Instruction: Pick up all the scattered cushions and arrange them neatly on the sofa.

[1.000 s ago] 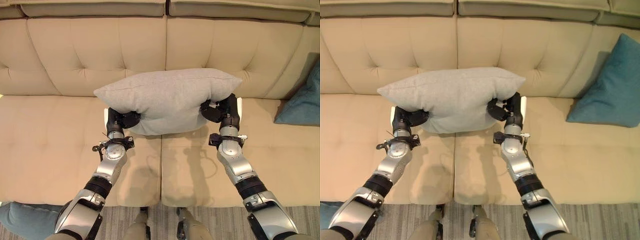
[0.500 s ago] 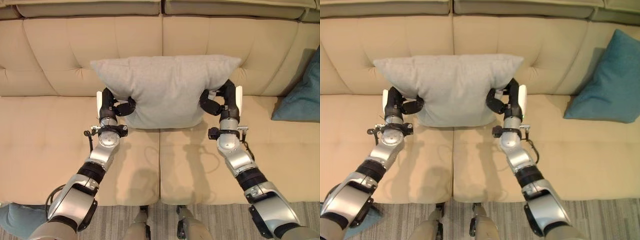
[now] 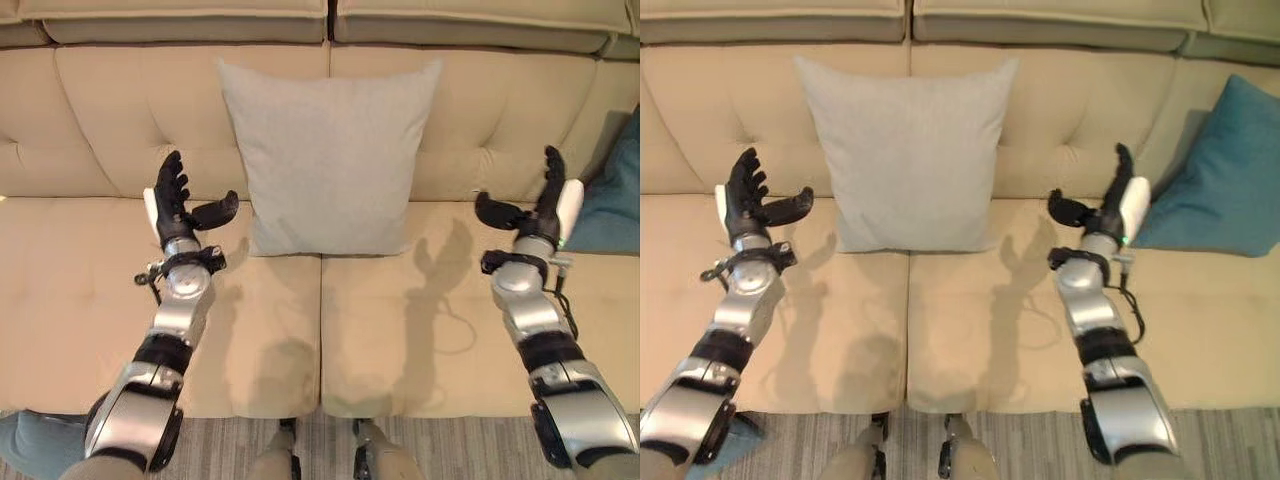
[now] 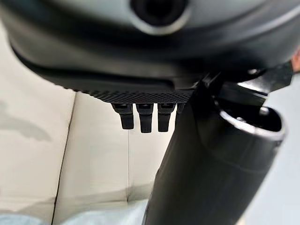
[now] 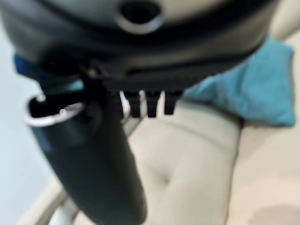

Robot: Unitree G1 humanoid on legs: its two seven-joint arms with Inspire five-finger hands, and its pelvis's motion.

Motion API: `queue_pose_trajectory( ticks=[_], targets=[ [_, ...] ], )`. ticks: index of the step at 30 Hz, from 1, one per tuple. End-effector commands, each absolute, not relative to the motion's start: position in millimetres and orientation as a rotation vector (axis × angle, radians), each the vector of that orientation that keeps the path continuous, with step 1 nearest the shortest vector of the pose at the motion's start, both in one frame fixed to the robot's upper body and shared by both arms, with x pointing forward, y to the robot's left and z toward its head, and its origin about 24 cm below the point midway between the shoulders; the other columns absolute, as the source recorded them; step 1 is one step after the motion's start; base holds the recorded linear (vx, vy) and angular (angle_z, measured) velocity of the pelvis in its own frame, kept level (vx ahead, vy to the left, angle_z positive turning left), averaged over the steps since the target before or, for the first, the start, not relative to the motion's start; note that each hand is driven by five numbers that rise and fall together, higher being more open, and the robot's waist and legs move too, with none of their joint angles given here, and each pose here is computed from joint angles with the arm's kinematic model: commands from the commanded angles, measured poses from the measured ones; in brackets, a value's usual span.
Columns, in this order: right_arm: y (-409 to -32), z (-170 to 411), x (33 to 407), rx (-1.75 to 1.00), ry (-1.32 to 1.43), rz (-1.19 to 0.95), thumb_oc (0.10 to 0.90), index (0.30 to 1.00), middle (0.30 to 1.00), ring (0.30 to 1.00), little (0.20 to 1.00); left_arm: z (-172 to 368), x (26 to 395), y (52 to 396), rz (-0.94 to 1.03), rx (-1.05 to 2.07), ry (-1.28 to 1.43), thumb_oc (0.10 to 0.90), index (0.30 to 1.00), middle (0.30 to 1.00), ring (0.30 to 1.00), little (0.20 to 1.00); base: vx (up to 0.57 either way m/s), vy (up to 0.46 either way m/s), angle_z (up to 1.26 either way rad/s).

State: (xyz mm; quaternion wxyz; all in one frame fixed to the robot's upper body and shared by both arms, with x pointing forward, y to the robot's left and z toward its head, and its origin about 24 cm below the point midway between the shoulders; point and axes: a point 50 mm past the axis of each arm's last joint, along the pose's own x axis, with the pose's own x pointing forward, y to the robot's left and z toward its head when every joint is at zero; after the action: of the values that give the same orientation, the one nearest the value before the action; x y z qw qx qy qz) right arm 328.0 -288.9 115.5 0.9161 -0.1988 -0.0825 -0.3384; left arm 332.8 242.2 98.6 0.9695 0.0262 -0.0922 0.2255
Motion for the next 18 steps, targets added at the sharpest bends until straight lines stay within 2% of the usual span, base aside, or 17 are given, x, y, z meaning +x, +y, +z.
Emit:
queue_pose_trajectory(
  ticks=[1, 8, 9, 14, 15, 18],
  targets=[
    [-294, 116, 310, -0.39, -0.259, -0.612, 0.8, 0.9, 0.9, 0.9, 0.9, 113, 323, 244, 0.385, 0.136, -0.327, 0.8, 0.9, 0.9, 0.9, 0.9, 0.03, -0.013, 0.07],
    [-310, 36, 250, -0.405, 0.026, -0.6, 0.8, 0.9, 0.9, 0.9, 0.9, 45, 270, 255, 0.379, 0.195, -0.101, 0.8, 0.9, 0.9, 0.9, 0.9, 0.04, -0.008, 0.04],
    [-315, 10, 227, -0.428, 0.144, -0.604, 0.8, 0.9, 0.9, 0.9, 0.9, 13, 248, 260, 0.401, 0.167, 0.031, 0.8, 0.9, 0.9, 0.9, 0.9, 0.04, -0.012, 0.01],
    [-314, -22, 203, -0.429, 0.295, -0.591, 0.8, 0.9, 0.9, 0.9, 0.9, -24, 220, 263, 0.4, 0.164, 0.208, 0.8, 0.9, 0.9, 0.9, 0.9, 0.01, -0.004, 0.0],
    [-311, -39, 190, -0.43, 0.378, -0.569, 0.8, 0.9, 0.9, 0.9, 0.9, -50, 197, 264, 0.398, 0.168, 0.34, 0.8, 0.9, 0.9, 0.9, 0.9, 0.0, 0.0, 0.0],
    [-305, -65, 172, -0.433, 0.512, -0.525, 0.8, 0.9, 0.9, 0.9, 0.9, -86, 162, 263, 0.377, 0.209, 0.552, 0.8, 0.9, 0.9, 0.9, 0.9, -0.01, 0.012, -0.04]
  ],
)
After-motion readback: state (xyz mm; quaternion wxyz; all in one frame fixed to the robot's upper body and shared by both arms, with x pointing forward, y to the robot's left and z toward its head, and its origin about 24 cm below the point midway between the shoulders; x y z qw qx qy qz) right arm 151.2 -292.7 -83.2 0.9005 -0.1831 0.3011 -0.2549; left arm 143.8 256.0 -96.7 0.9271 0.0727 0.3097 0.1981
